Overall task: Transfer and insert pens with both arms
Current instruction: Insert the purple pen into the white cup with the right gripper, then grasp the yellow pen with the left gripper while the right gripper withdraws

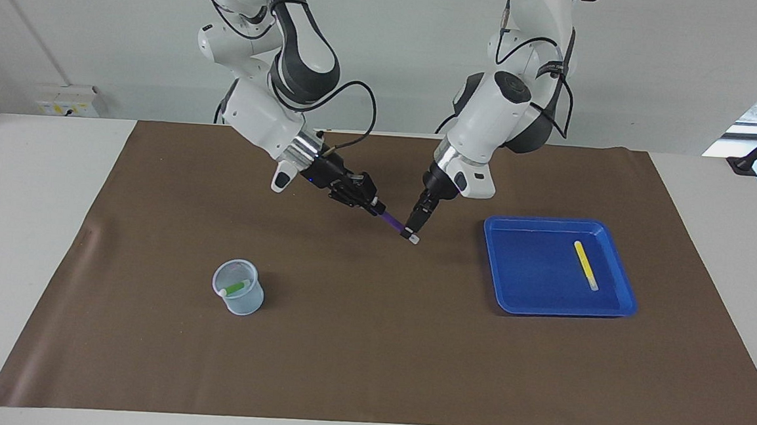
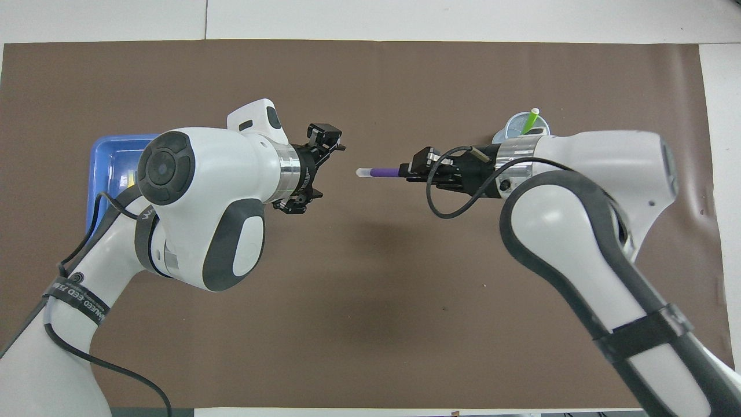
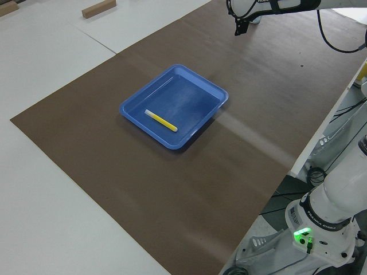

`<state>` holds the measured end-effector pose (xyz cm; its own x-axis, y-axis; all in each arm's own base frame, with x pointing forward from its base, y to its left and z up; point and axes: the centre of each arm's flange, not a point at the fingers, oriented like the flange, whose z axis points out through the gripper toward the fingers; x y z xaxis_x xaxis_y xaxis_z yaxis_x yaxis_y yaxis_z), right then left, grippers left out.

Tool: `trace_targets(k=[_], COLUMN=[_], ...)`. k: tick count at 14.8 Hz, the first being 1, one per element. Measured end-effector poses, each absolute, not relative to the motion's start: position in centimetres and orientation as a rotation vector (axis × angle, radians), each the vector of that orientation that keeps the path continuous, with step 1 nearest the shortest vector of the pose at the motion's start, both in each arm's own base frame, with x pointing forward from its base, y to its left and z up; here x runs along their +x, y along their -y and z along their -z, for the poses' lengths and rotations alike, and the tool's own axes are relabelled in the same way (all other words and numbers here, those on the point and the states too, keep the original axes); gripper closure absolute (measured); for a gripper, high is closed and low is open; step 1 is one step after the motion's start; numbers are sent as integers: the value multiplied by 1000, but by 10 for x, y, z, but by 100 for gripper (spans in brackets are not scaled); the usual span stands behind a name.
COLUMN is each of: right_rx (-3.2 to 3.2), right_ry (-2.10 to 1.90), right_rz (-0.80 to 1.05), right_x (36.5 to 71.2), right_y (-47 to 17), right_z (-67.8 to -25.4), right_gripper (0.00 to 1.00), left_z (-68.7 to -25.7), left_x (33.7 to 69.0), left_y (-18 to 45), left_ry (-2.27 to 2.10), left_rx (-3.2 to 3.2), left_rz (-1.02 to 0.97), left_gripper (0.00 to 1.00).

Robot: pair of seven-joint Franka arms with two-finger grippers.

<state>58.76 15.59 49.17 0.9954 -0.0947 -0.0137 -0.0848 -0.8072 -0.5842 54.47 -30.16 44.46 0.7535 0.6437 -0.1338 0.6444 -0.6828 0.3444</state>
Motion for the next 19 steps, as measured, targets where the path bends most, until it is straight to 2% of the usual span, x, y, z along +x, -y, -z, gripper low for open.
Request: trace_targets(k=[2, 4, 9, 14, 19], right_rx=[-2668, -2798, -3013, -3025, -3021], right_ry=[58, 268, 752, 802, 823], right_rz=[33, 91, 144, 211, 206], right_x=[605, 619, 640, 648, 643], right_y=[-116, -89, -68, -78, -82], right_z=[-527, -536, -519, -494, -462], right_gripper=[81, 81, 81, 81, 81], left_z=[-432, -421, -395, -385, -346], left_x=[555, 563, 566, 569, 573], left_y=[265, 225, 107, 12, -29], left_ry=[-790, -644, -299, -7, 172], left_rx=[2684, 2746, 2900, 3004, 3077], left_rz=[-12, -32, -75, -118, -90], left_gripper=[0, 0, 0, 0, 0])
